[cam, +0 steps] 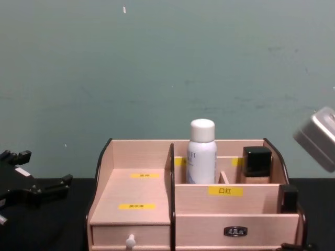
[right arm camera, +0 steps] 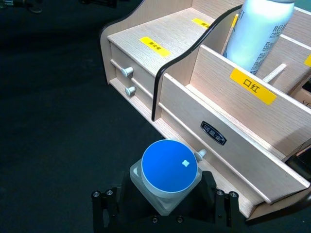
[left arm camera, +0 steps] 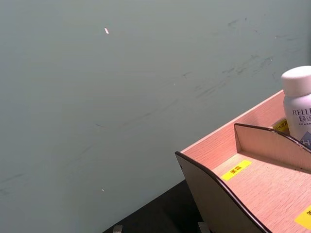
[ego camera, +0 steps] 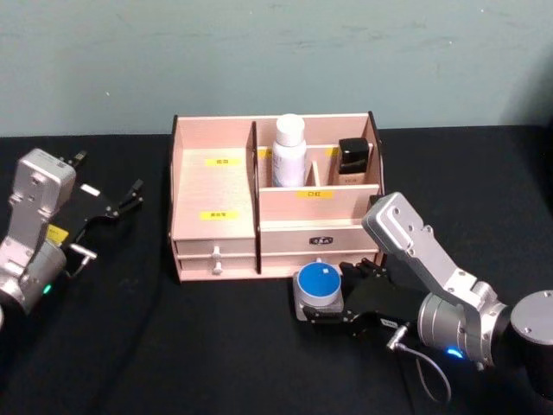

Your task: Pick up the facial cleanser and watermelon frost from the table and place them into the tiered storage box.

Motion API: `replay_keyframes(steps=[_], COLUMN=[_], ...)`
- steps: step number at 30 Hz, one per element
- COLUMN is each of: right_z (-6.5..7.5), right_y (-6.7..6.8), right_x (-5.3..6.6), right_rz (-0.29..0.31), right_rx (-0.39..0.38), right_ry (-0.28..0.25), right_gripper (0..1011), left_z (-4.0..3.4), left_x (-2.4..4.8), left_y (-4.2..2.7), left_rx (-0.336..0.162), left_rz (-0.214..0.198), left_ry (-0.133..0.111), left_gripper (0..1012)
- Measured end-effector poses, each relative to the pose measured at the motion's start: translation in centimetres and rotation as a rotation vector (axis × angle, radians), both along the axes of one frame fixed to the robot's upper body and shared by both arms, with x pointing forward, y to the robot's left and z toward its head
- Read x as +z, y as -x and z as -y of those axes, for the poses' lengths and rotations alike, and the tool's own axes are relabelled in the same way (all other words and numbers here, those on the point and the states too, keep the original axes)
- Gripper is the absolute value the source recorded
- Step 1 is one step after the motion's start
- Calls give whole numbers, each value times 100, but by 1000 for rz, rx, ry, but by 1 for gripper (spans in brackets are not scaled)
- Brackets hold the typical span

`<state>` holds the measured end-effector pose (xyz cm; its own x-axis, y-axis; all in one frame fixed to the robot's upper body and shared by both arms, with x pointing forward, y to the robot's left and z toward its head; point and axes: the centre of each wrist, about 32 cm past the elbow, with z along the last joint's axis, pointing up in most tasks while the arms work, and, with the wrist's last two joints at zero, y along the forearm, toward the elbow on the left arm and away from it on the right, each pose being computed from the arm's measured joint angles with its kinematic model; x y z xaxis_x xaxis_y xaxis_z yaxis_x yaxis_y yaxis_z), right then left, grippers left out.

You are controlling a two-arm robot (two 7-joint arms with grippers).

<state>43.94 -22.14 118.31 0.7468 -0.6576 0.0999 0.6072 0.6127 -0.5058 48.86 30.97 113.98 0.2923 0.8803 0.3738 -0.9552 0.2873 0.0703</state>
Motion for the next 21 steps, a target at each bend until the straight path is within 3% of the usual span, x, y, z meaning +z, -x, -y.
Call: replay_keyframes(steps=[21], right_z=[-23], right_y=[-107], right_x=[-83], right_rz=[-8], right_rx=[6], right_ry=[-30], right_gripper=[1002], left_z=[0], left_x=[0], left_y=[0], left_rx=[0], left_rz=[0], left_ry=[0], left_gripper=[1001])
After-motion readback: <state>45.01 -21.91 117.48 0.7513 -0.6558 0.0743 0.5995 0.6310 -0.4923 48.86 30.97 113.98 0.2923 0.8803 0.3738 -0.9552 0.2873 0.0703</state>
